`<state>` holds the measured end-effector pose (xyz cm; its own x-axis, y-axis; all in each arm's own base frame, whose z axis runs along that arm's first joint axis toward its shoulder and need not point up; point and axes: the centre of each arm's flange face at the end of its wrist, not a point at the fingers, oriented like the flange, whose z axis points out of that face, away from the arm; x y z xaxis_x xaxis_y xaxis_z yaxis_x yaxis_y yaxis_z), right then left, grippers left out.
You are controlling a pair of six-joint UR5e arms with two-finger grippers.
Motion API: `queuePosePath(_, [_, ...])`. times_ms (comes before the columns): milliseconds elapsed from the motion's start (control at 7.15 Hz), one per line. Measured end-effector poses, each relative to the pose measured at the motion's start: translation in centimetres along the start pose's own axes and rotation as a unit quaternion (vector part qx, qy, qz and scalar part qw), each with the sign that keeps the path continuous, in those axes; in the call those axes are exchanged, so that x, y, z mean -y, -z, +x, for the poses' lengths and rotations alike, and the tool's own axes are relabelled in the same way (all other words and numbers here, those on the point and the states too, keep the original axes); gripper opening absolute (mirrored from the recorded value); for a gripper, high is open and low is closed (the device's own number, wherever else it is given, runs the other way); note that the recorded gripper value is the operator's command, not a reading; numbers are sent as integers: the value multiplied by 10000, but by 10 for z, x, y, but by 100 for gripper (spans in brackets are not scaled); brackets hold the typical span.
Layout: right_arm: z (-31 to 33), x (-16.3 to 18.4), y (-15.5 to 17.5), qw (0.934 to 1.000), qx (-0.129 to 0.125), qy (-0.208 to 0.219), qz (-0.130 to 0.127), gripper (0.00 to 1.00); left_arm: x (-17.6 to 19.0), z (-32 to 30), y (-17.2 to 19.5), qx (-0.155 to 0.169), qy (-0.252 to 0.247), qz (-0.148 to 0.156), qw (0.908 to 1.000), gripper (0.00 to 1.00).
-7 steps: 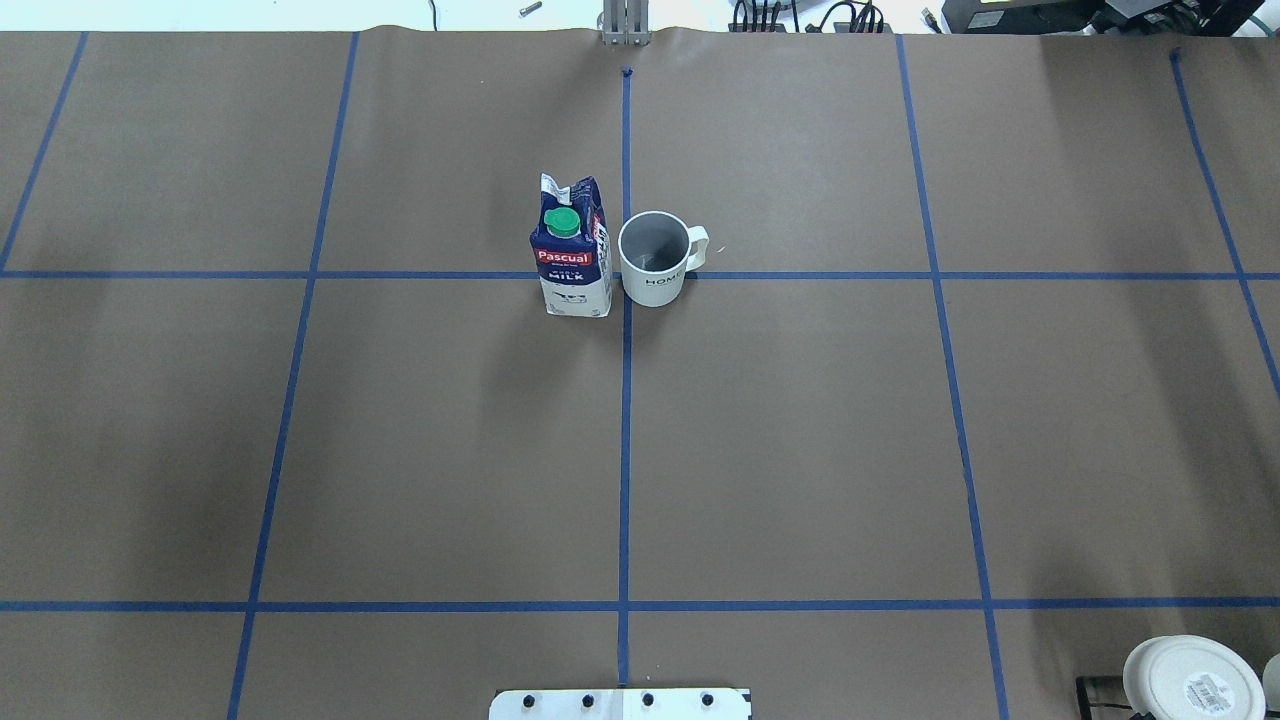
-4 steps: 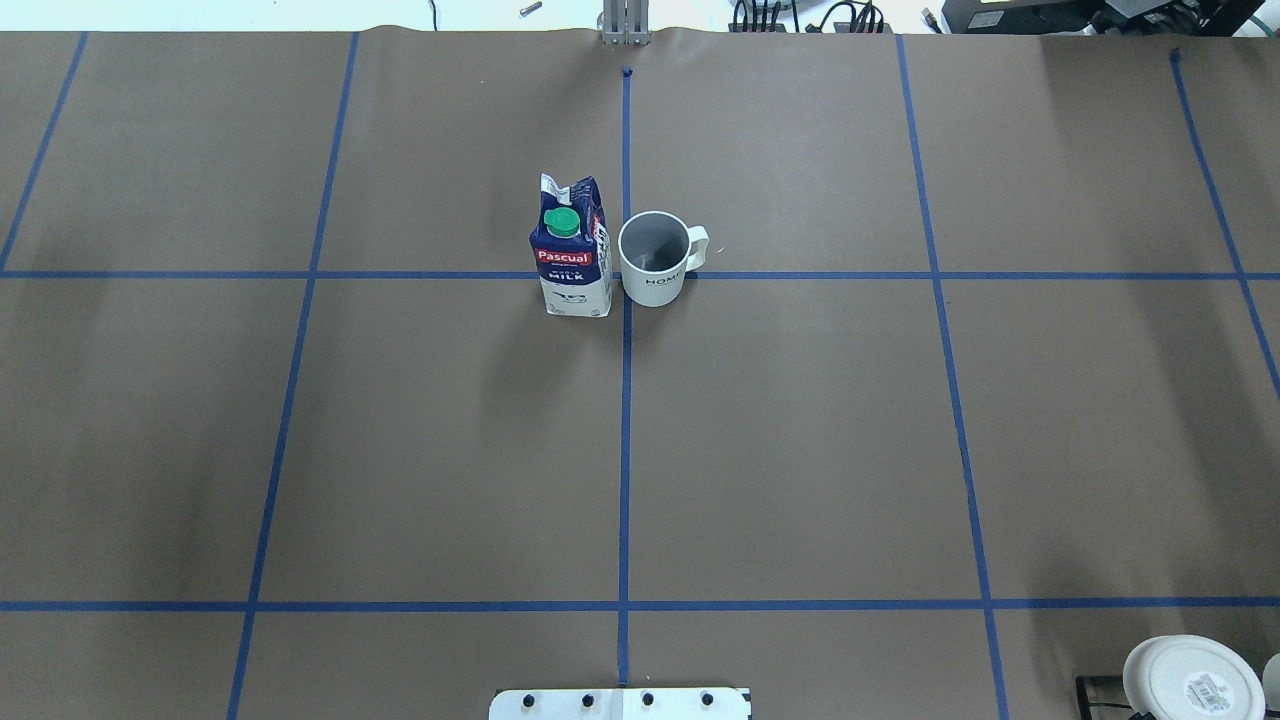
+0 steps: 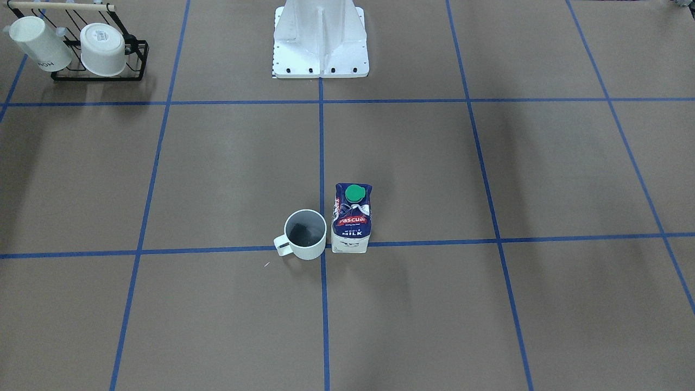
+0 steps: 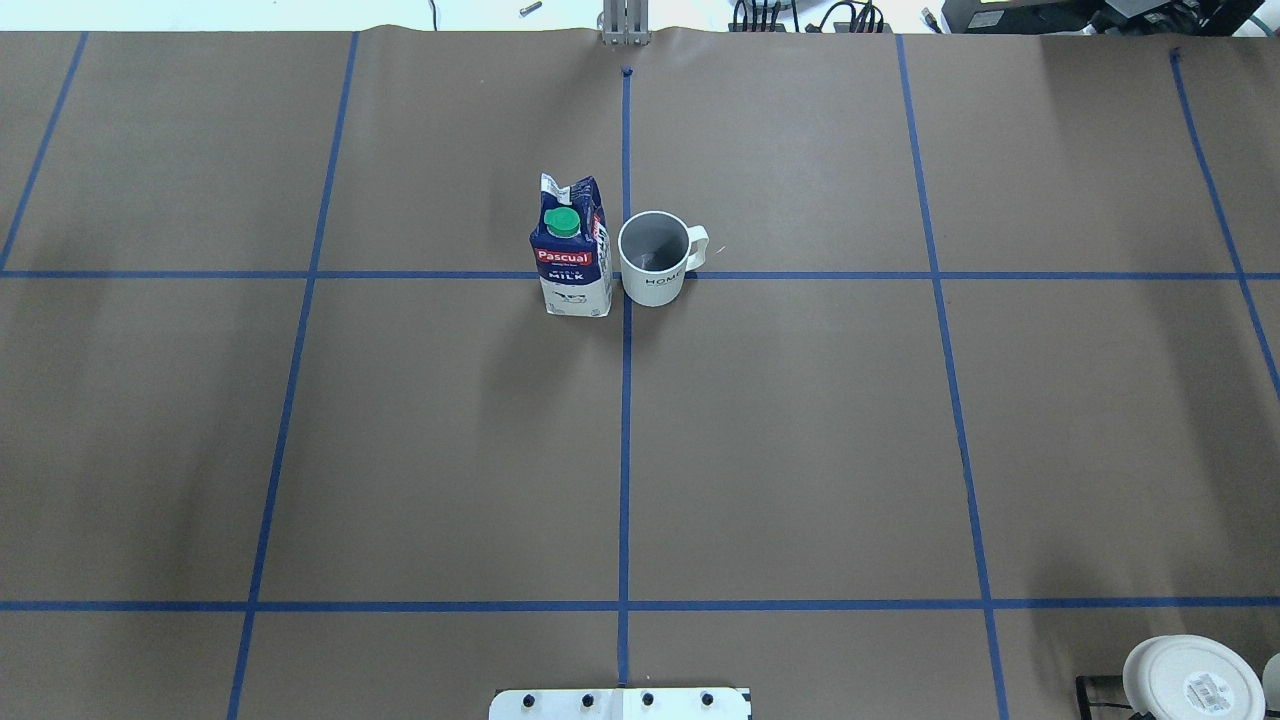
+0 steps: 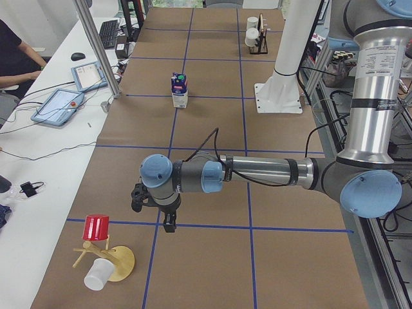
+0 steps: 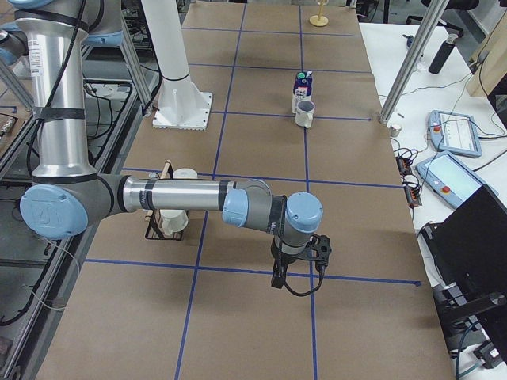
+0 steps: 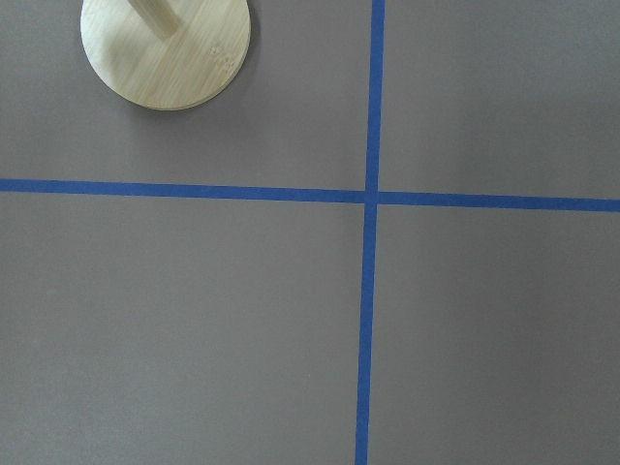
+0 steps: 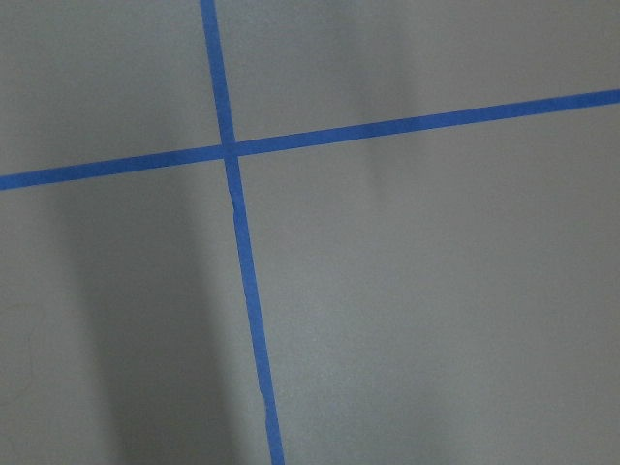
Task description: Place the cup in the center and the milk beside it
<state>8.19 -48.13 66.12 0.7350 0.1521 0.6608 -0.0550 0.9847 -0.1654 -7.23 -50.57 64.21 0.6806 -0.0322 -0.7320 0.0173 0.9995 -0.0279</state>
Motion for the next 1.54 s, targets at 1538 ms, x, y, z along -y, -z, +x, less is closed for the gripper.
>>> queuePosePath(1538, [-4,2,5,10000,16,35,53,100,3,4,3,-1,-26,29,10000,99])
